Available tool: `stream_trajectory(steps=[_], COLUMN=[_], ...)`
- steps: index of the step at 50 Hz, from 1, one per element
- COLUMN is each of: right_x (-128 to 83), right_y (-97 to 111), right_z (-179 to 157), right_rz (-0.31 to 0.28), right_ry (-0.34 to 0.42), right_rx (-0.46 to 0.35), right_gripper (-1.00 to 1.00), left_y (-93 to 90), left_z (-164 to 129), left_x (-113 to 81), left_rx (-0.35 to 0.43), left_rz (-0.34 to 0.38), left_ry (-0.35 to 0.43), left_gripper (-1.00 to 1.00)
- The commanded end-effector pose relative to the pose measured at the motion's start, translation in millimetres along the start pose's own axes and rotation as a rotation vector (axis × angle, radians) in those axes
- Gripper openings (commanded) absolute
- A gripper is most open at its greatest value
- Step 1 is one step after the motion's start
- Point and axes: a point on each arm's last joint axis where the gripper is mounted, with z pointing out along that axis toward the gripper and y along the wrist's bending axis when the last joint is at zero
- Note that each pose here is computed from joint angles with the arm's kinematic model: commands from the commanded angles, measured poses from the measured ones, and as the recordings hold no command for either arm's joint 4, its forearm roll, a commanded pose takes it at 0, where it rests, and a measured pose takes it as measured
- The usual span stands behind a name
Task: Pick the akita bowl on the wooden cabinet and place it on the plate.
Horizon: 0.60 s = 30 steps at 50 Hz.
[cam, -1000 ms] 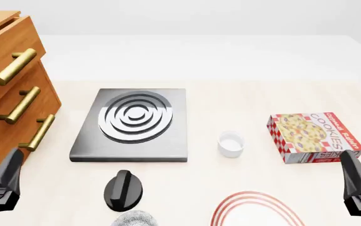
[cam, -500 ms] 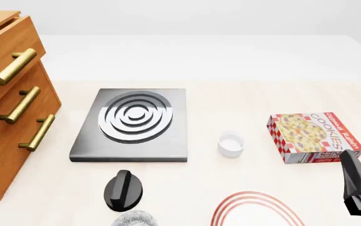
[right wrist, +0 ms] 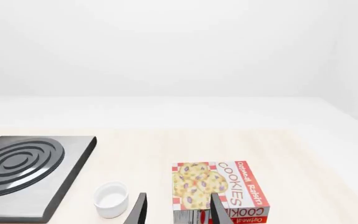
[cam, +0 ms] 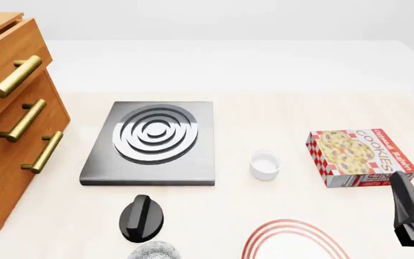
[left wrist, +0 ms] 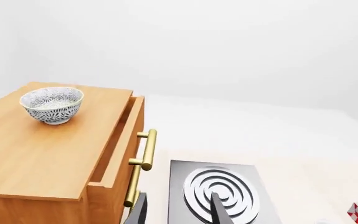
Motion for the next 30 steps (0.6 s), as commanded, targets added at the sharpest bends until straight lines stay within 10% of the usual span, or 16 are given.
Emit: stream_trajectory(steps=[1, 30], right_x=[0, 0], right_y=[0, 0], right_z=[0, 0], right_rz=[0.0, 0.0], right_ry=[0.0, 0.0], right_rx=[0.0, 0.0], right_gripper=[1.0, 1.0], left_y=[-4.0, -0.4], left_z=[1, 14], left_x=[-42.5, -110.5], left_rx=[0.005, -0.181], left_rz=[-0.014, -0.098], left_ry=[-0.002, -0.022], left_gripper=[1.0, 1.0])
